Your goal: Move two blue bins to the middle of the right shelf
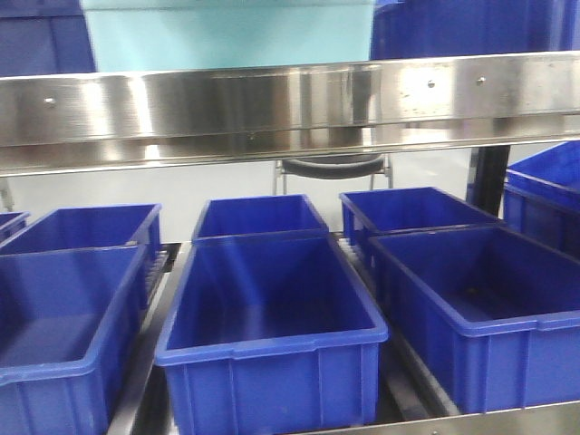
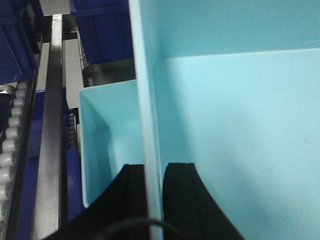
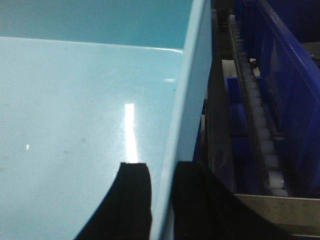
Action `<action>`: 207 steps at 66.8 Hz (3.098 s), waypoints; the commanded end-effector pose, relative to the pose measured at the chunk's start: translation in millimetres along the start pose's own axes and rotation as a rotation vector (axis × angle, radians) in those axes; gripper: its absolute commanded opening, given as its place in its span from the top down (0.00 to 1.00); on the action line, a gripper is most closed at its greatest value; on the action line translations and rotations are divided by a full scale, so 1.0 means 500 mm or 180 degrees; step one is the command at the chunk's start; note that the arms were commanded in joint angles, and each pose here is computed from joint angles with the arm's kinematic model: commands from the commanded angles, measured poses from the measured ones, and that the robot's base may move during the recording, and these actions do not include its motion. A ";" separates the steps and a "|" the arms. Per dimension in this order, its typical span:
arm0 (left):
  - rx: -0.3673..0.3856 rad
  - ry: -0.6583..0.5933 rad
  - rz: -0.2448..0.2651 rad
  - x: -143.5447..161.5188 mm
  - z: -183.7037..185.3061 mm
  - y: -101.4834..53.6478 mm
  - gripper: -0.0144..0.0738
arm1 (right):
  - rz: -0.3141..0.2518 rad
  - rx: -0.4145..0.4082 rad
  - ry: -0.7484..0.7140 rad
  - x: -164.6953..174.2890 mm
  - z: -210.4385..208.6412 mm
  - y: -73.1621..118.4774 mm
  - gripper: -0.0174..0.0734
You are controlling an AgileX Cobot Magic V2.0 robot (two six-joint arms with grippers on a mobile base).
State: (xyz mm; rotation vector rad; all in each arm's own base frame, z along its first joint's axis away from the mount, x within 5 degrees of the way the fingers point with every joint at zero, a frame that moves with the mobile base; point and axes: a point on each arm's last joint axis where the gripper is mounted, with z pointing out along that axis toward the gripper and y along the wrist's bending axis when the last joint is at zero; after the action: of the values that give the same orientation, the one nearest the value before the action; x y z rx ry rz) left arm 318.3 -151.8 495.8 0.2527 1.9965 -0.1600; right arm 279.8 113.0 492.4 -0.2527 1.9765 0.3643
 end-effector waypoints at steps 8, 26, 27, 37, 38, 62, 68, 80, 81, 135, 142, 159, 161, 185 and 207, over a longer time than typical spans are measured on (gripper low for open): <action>0.0006 -0.0209 0.0067 -0.016 -0.016 0.001 0.96 | -0.0009 -0.0109 -0.0308 -0.023 -0.022 0.011 0.98; 0.0006 -0.0209 0.0067 -0.016 -0.016 0.001 0.96 | -0.0009 -0.0109 -0.0308 -0.023 -0.022 0.011 0.98; 0.0006 -0.0209 0.0067 -0.016 -0.016 0.001 0.96 | -0.0009 -0.0109 -0.0308 -0.023 -0.022 0.011 0.98; 0.0006 -0.0209 0.0067 -0.016 -0.016 0.001 0.96 | -0.0009 -0.0109 -0.0308 -0.023 -0.022 0.011 0.98; 0.0006 -0.0209 0.0067 -0.016 -0.016 0.001 0.96 | -0.0009 -0.0109 -0.0308 -0.023 -0.022 0.011 0.98; 0.0006 -0.0209 0.0067 -0.016 -0.016 0.001 0.96 | -0.0009 -0.0109 -0.0308 -0.023 -0.022 0.011 0.98; 0.0006 -0.0209 0.0067 -0.016 -0.016 0.001 0.96 | -0.0009 -0.0109 -0.0308 -0.023 -0.022 0.011 0.98; 0.0006 -0.0209 0.0067 -0.016 -0.016 0.001 0.96 | -0.0009 -0.0109 -0.0308 -0.023 -0.022 0.011 0.98; 0.0006 -0.0209 0.0067 -0.016 -0.016 0.001 0.96 | -0.0009 -0.0109 -0.0308 -0.023 -0.022 0.011 0.98; 0.0006 -0.0209 0.0067 -0.016 -0.016 0.001 0.96 | -0.0009 -0.0109 -0.0308 -0.023 -0.022 0.011 0.98; 0.0006 -0.0209 0.0067 -0.016 -0.016 0.001 0.96 | -0.0009 -0.0109 -0.0308 -0.023 -0.022 0.011 0.98; 0.0006 -0.0209 0.0067 -0.016 -0.016 0.001 0.96 | -0.0009 -0.0109 -0.0308 -0.023 -0.022 0.011 0.98; 0.0006 -0.0209 0.0067 -0.016 -0.016 0.001 0.96 | -0.0009 -0.0109 -0.0308 -0.023 -0.022 0.011 0.98; 0.0006 -0.0209 0.0067 -0.016 -0.016 0.001 0.96 | -0.0009 -0.0109 -0.0308 -0.023 -0.022 0.011 0.98; 0.0271 -0.0045 -0.0153 -0.007 -0.016 -0.014 0.96 | 0.0006 -0.0046 -0.0288 -0.022 -0.011 -0.001 0.98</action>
State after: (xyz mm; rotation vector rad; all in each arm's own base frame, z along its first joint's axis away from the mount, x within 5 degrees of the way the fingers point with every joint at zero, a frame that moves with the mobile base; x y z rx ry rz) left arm 316.7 -155.1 494.6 0.2512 2.0133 -0.2106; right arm 280.3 111.7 492.4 -0.2475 1.9768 0.3599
